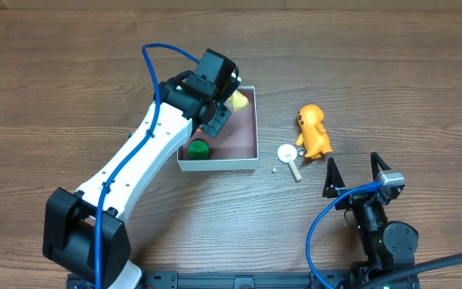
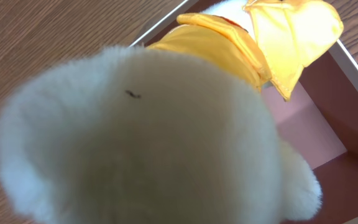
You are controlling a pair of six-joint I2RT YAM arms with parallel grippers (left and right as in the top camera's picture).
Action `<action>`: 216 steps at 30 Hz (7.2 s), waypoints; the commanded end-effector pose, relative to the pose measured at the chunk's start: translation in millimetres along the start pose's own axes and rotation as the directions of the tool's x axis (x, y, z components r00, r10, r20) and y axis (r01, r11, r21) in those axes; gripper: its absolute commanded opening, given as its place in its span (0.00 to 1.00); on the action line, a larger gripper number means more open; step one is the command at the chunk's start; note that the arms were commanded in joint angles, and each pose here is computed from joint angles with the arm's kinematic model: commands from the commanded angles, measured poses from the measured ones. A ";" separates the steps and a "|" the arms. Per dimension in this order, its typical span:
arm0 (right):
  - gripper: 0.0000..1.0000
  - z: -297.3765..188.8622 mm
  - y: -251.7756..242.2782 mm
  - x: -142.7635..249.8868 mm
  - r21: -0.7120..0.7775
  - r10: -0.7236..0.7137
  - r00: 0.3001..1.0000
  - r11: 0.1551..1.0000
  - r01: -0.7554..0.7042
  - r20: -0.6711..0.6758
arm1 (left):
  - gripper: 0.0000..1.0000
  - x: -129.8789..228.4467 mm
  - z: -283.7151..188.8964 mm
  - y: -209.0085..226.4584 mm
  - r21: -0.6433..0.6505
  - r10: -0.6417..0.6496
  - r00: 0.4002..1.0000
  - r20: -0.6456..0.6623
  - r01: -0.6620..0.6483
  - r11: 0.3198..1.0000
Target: Pack container
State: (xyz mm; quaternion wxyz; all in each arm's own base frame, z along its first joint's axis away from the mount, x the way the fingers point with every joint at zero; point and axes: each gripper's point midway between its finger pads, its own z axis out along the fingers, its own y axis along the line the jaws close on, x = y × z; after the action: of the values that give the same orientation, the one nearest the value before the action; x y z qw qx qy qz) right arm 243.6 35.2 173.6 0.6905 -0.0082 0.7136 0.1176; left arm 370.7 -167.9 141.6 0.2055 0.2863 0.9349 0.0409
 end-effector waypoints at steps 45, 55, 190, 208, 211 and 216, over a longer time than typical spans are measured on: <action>1.00 0.0 -0.4 1.3 -0.002 -0.004 1.000 1.000 0.004 0.005 | 0.05 46.8 31.1 0.0 -0.136 -0.780 0.624 -0.049 0.769 0.624; 1.00 0.0 -0.4 1.3 -0.002 -0.004 1.000 1.000 0.004 0.005 | 0.11 57.2 45.8 -4.4 -0.142 -0.783 0.619 -0.059 0.771 0.620; 1.00 0.0 -0.4 1.3 -0.002 -0.004 1.000 1.000 0.004 0.005 | 0.04 47.2 28.8 15.1 -0.390 -0.887 0.455 -0.080 0.805 0.448; 1.00 0.0 -0.4 1.3 -0.002 -0.004 1.000 1.000 0.004 0.005 | 0.04 53.9 27.9 26.5 -0.421 -0.922 0.385 -0.045 0.829 0.367; 1.00 0.0 -0.4 1.3 -0.002 -0.004 1.000 1.000 0.004 0.005 | 0.04 59.0 26.7 34.3 -0.442 -0.925 0.377 -0.039 0.824 0.354; 1.00 0.0 -0.4 1.3 -0.002 -0.004 1.000 1.000 0.004 0.005 | 0.04 63.6 27.6 49.0 -0.455 -0.934 0.356 -0.028 0.828 0.329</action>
State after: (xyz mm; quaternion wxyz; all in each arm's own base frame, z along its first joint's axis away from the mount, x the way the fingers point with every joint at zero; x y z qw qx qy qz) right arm 243.6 35.2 173.7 0.6907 -0.0081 0.7135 0.1175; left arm 354.0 -107.1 100.8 0.0955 -0.3096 0.9380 0.1229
